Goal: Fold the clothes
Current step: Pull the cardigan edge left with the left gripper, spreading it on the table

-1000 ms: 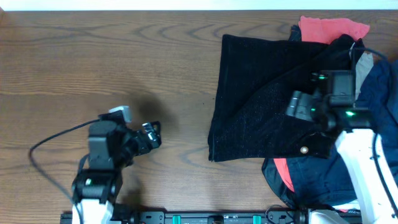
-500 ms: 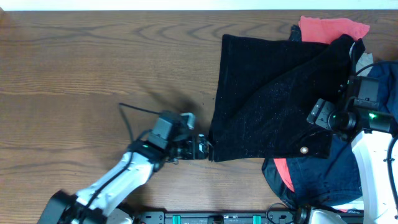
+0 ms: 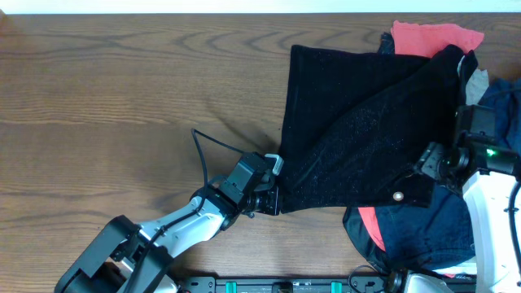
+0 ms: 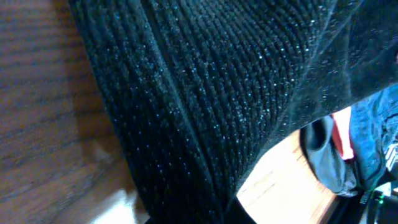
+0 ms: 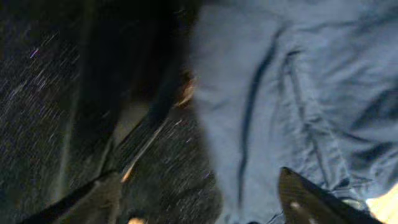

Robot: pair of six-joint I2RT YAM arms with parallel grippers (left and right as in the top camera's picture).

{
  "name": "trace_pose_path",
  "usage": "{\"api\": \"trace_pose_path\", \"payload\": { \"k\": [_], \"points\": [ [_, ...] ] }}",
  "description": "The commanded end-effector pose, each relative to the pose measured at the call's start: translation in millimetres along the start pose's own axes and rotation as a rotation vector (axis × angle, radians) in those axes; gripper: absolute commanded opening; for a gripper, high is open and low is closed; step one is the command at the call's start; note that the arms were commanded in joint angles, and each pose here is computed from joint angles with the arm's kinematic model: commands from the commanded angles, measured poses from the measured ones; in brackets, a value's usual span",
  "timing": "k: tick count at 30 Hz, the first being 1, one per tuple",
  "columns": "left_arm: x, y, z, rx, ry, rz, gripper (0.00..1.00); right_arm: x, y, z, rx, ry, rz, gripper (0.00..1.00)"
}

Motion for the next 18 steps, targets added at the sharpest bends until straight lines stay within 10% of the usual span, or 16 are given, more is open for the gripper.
{"api": "trace_pose_path", "payload": {
  "k": [1, 9, 18],
  "points": [
    [12.9, 12.4, -22.5, -0.021, -0.078, -0.029, 0.06, -11.3, -8.9, -18.4, -0.102, -0.084, 0.010, 0.72],
    [97.9, 81.7, -43.0, 0.025, -0.179, -0.281, 0.06, -56.8, -47.8, -24.2, -0.171, -0.063, 0.085, 0.56],
    [198.2, 152.9, 51.6, 0.213, -0.033, -0.632, 0.06, -99.4, -64.4, -21.0, -0.176, -0.053, 0.012, 0.43]
  ]
}}
Point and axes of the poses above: each gripper's point midway between its finger pads, its own x axis back along the fingers, its own z axis along the line the jaws close on, y = z × x, the point moved 1 cm from there along x, back along the fingers, and after that the axes turned 14 degrees about x, right-handed, at the moved point
